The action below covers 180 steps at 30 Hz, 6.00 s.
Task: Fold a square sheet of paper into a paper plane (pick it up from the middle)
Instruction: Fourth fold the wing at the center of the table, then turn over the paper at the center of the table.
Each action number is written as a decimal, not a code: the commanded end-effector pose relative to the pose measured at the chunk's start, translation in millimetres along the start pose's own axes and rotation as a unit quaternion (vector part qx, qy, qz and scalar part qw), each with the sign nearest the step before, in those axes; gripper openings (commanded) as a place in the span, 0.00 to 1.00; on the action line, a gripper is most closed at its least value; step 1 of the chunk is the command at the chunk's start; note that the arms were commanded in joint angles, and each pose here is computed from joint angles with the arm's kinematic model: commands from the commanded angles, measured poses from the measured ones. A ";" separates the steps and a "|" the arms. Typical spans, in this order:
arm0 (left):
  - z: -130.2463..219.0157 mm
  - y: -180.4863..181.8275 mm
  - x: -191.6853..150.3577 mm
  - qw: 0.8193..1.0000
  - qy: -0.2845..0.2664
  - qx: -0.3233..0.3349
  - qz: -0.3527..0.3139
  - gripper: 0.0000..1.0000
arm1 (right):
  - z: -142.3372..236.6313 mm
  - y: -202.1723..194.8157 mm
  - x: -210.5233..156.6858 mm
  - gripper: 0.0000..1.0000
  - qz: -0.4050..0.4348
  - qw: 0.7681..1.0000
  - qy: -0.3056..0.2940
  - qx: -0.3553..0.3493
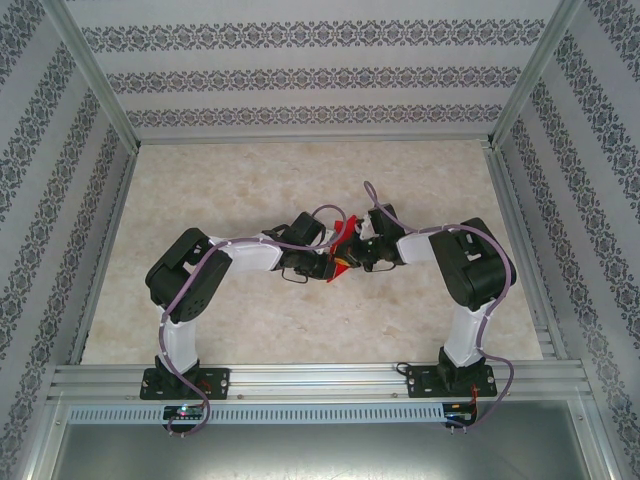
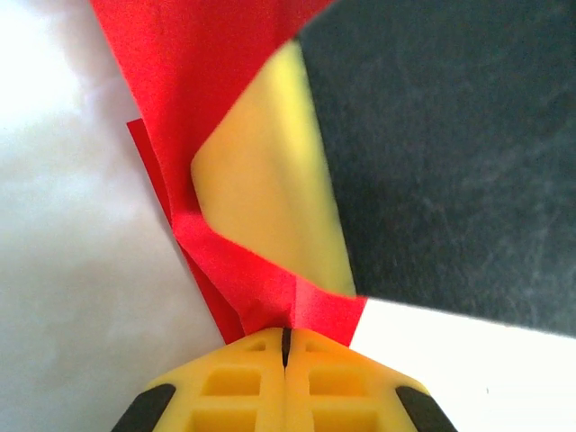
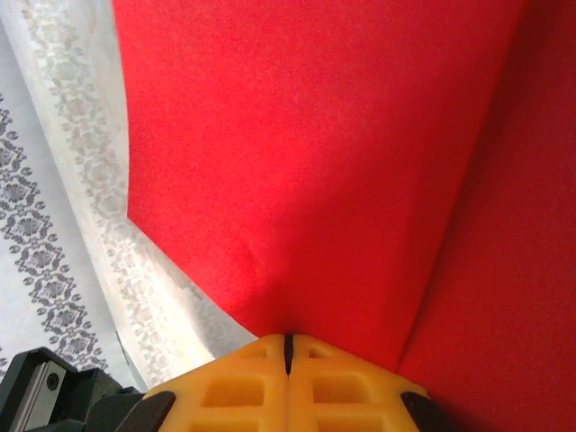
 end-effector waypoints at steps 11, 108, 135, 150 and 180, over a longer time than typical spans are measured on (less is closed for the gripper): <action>-15.1 62.0 -60.3 0.983 0.113 0.141 0.019 0.05 | 5.6 -21.0 45.5 0.05 -0.012 0.997 -0.050 -0.064; 21.7 4.1 12.2 0.999 0.015 -0.005 0.052 0.41 | 18.8 6.7 39.9 0.40 0.048 0.999 -0.011 -0.018; -4.9 33.1 4.1 0.996 0.053 0.023 0.063 0.21 | 18.0 0.5 30.6 0.41 0.028 0.997 0.007 -0.065; 10.3 21.8 10.6 0.998 0.028 0.003 0.061 0.21 | 6.3 12.7 32.1 0.40 0.017 1.000 0.011 -0.007; 103.1 -3.1 28.8 0.992 -0.071 -0.034 0.103 0.53 | 9.4 48.8 33.7 0.04 0.045 0.995 -0.003 0.083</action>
Point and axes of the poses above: each hand's point on the last joint's axis, 136 mm out from that joint toward the fingers, its own z axis back along the fingers, its own y axis along the line the jaws close on, x = y × z, the point moved 7 cm from there along z, back along the fingers, and after that the axes turned 7 degrees about z, right-handed, at the moved point
